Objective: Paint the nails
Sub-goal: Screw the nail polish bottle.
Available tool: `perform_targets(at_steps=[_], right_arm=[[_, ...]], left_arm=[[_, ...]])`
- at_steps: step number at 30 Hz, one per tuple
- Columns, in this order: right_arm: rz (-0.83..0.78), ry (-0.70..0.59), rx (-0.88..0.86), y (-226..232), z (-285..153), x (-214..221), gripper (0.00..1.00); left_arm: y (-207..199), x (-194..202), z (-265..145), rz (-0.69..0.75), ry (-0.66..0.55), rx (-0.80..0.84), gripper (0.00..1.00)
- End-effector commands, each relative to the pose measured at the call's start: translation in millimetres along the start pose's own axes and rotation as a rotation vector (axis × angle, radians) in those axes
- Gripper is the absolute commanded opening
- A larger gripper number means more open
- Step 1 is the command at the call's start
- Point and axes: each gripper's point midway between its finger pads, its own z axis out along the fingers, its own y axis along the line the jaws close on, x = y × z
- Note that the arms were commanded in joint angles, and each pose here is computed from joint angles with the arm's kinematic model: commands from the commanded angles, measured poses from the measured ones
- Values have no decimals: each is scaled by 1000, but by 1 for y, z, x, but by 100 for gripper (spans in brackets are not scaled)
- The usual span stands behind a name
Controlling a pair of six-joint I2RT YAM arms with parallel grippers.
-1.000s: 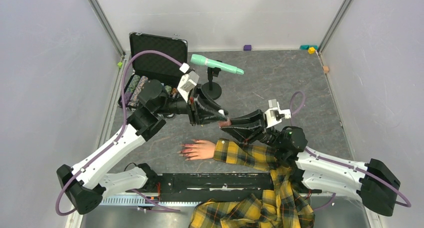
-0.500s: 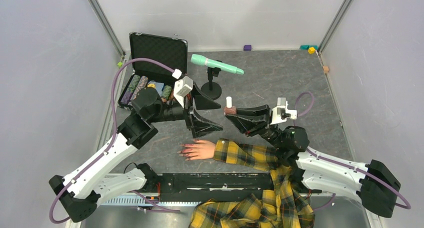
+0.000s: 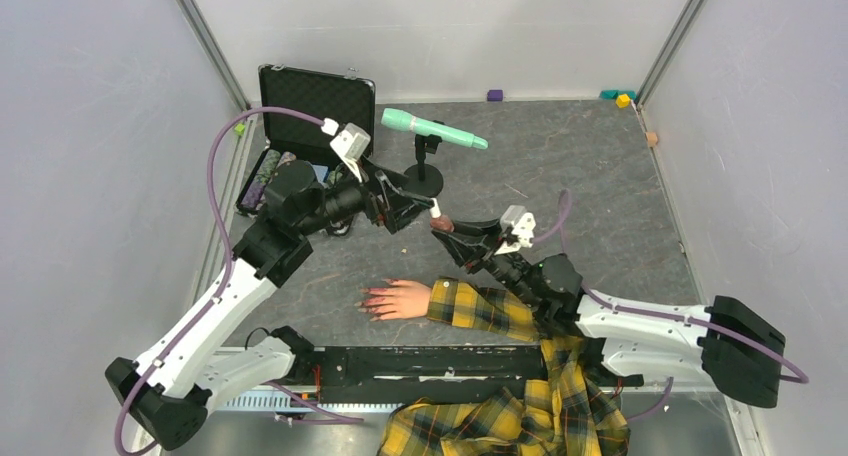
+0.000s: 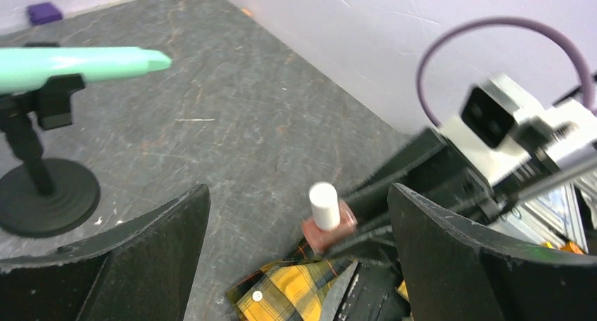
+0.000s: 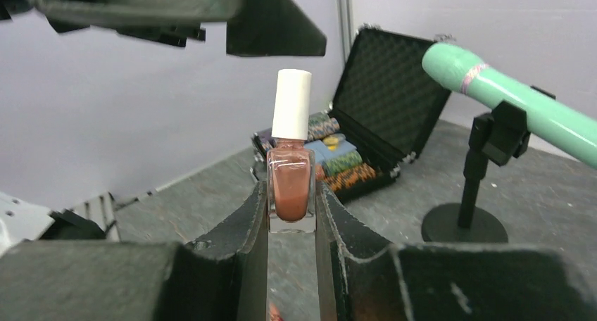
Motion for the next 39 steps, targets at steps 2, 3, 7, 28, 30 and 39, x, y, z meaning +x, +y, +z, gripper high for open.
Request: perform_targets(at_steps=[2,3,7,28,30,39], right_arm=[[-94,-48,119,-11,13,-17,0],[-96,-48,129,-11,13,-17,0],[-110,-26,166,-15,14,-12,0],[-193,74,196,-9,30,7,0],[-194,74,197,-9,31,6,0],[-204,84,212,-11,30,9,0]], left_arm=[[16,-6,5,-96,-21,-38,100],[18,-4,6,-99,-16,-48,100],[27,2,9,-118,10,-88,97],[24,22,26,-188,101,-13,51],[24,23,27,-192,108,-9,47],[20,27,29,-198,125,11,40]])
